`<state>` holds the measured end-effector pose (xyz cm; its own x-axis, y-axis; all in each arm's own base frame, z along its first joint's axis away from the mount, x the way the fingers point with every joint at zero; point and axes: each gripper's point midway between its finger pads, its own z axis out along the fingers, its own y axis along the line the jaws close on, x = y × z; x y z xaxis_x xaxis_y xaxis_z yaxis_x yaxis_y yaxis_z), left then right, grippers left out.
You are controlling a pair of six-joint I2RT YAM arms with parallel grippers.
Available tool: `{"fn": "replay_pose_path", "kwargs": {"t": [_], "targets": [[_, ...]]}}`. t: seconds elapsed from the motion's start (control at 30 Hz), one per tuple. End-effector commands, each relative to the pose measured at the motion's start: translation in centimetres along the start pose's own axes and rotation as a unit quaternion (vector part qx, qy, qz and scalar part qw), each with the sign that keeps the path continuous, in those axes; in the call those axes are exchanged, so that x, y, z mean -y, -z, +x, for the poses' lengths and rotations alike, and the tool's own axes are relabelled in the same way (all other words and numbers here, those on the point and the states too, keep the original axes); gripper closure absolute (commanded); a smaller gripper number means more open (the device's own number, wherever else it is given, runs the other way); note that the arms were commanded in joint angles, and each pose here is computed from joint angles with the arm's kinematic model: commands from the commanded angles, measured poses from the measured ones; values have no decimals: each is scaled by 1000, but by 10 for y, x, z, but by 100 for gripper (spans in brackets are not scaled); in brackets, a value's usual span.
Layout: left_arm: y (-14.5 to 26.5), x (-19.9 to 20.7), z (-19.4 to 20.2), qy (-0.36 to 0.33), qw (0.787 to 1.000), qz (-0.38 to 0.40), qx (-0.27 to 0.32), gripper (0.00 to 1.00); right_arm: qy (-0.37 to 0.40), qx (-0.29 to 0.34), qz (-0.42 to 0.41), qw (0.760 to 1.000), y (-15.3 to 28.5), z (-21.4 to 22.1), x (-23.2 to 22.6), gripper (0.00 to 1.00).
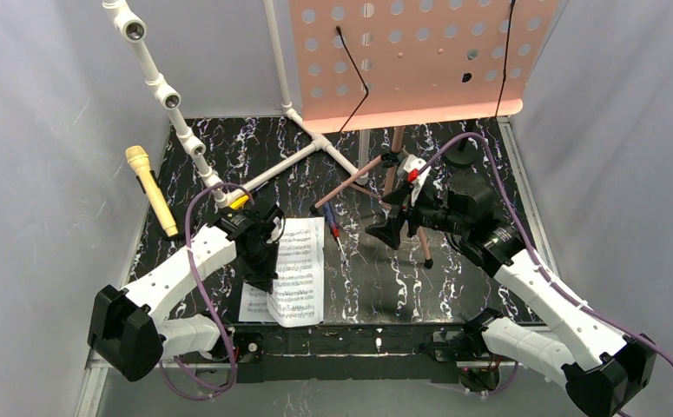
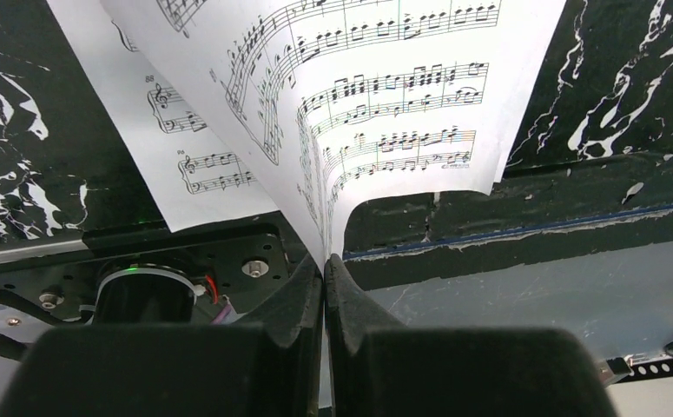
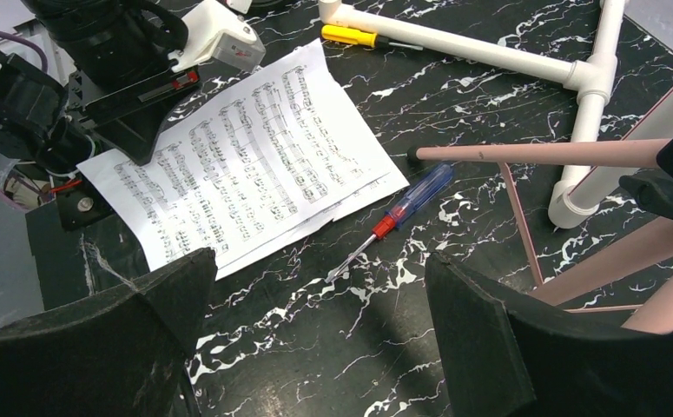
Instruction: Pack up the instrument practice props
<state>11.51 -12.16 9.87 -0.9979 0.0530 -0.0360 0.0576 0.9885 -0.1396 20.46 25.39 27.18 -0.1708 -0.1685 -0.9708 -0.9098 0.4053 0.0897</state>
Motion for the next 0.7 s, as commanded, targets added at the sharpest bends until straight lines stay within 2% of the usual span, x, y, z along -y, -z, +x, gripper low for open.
{"fn": "replay_pose_path", "kwargs": {"t": [0.0,0.43,0.53,0.67], "targets": [[6,0,10,0,1000,-2,-11,100,18,24,-4,1000,-4,-10,-1,1],[13,-26,-26,-8,993,-111,35,100,19,19,1,1000,-2,-8,0,1],[12,-26,-27,-7,993,-114,32,98,19,17,2,1000,-2,-8,0,1],[10,-30,-22,1,992,-125,24,90,18,15,3,1000,-2,-7,1,1]]}}
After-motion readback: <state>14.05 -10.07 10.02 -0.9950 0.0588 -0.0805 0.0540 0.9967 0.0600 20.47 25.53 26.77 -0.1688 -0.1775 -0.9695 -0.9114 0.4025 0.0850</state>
